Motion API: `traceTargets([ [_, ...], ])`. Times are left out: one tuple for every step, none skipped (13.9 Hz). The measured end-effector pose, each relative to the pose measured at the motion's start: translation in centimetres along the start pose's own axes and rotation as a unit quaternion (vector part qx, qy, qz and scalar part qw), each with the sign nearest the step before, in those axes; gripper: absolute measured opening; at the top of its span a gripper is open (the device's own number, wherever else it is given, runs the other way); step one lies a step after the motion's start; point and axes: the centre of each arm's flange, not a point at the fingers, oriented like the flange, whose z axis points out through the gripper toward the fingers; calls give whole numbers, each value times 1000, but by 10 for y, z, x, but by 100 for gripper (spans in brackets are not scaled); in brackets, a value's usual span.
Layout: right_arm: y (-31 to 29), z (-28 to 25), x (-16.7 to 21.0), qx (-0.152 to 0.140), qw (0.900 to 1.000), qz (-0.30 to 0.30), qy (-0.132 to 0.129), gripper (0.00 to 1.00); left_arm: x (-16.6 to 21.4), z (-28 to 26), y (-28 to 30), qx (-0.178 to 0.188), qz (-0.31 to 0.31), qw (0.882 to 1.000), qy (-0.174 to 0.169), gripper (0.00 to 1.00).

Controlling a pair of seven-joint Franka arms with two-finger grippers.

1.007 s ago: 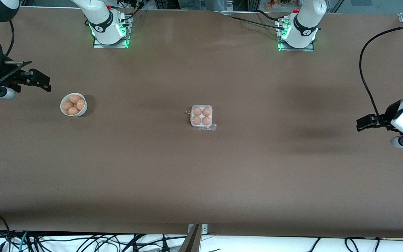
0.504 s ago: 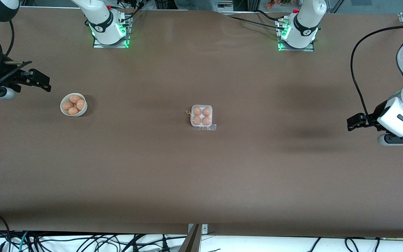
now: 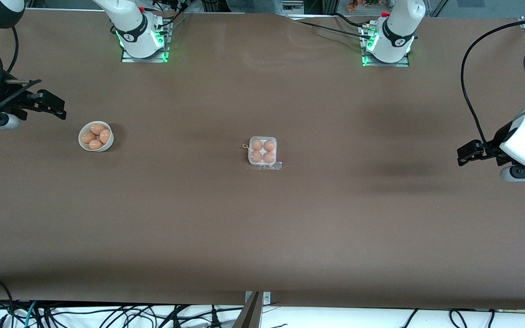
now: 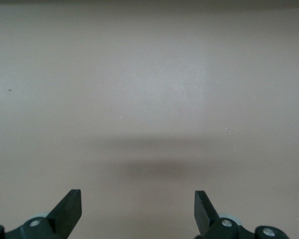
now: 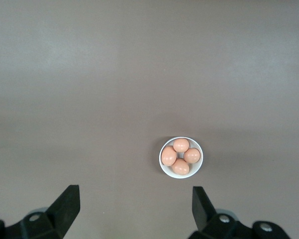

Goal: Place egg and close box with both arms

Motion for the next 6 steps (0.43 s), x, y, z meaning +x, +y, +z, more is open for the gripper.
traceTargets([
  [0, 0, 0, 0, 1000, 0, -1, 100, 0, 0, 0, 0, 0, 1000, 1, 100],
  [0, 0, 0, 0, 1000, 0, -1, 100, 0, 0, 0, 0, 0, 1000, 1, 100],
  [0, 0, 0, 0, 1000, 0, -2, 100, 0, 0, 0, 0, 0, 1000, 1, 100],
  [1, 0, -1, 0, 1000, 1, -2, 100, 0, 0, 0, 0, 0, 1000, 1, 100],
  [2, 0, -1, 0, 1000, 2, -2, 100, 0, 0, 0, 0, 0, 1000, 1, 100],
  [4, 1, -1, 0, 1000, 3, -3, 100, 0, 0, 0, 0, 0, 1000, 1, 100],
])
